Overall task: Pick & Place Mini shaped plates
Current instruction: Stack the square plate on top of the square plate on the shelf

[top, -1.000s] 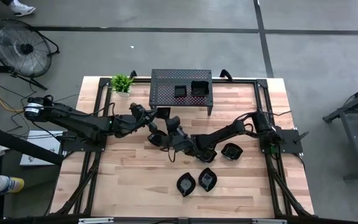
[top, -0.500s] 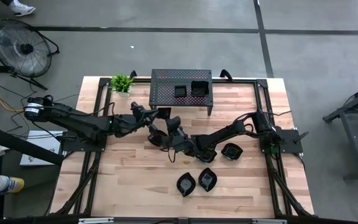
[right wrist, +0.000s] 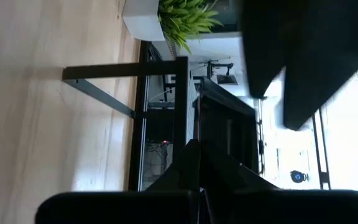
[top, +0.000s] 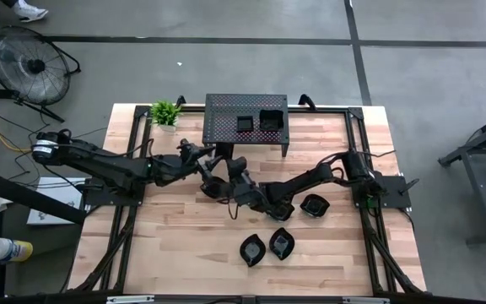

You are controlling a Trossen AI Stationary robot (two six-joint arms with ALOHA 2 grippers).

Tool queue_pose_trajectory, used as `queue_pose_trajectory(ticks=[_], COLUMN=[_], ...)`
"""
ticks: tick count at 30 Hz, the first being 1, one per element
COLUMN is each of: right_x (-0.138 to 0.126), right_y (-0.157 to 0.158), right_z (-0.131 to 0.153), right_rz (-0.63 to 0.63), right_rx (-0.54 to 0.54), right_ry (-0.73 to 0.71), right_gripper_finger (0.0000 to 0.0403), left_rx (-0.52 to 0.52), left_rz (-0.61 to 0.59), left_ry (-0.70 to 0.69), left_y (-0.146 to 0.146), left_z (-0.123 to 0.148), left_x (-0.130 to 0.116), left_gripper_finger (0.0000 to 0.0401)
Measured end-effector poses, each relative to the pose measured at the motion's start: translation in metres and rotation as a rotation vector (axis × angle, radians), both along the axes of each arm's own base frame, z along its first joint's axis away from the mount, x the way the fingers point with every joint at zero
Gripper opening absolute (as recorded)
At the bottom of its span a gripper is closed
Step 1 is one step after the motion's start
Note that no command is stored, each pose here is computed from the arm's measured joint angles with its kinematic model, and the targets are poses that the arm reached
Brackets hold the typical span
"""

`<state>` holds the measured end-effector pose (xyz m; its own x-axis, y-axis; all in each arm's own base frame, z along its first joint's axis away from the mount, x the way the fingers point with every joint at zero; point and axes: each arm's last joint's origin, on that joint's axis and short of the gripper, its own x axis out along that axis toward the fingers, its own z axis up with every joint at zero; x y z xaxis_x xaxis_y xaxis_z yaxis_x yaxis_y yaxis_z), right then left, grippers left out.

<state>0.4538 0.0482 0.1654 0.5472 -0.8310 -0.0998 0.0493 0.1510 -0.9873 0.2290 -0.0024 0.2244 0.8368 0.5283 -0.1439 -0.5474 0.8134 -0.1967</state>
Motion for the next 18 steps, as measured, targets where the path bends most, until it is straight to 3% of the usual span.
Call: queue_pose_trajectory(ticks=[9, 18], right_x=[-0.001, -0.008], right_y=[0.000, 0.016], right_z=[0.000, 0.025], right_rz=[-0.024, 0.001], right_rx=[0.003, 0.012], right_ry=[-0.015, -0.060], right_gripper_finger=[0.0000, 0.0000], left_rx=[0.147, 0.262], left_rz=[-0.027, -0.051], left_ry=[-0.003, 0.159], left_y=[0.002, 0.005], left_z=[0.028, 0.037], left_x=[-0.024, -0.064], left_gripper_finger=[0.0250, 0.0250])
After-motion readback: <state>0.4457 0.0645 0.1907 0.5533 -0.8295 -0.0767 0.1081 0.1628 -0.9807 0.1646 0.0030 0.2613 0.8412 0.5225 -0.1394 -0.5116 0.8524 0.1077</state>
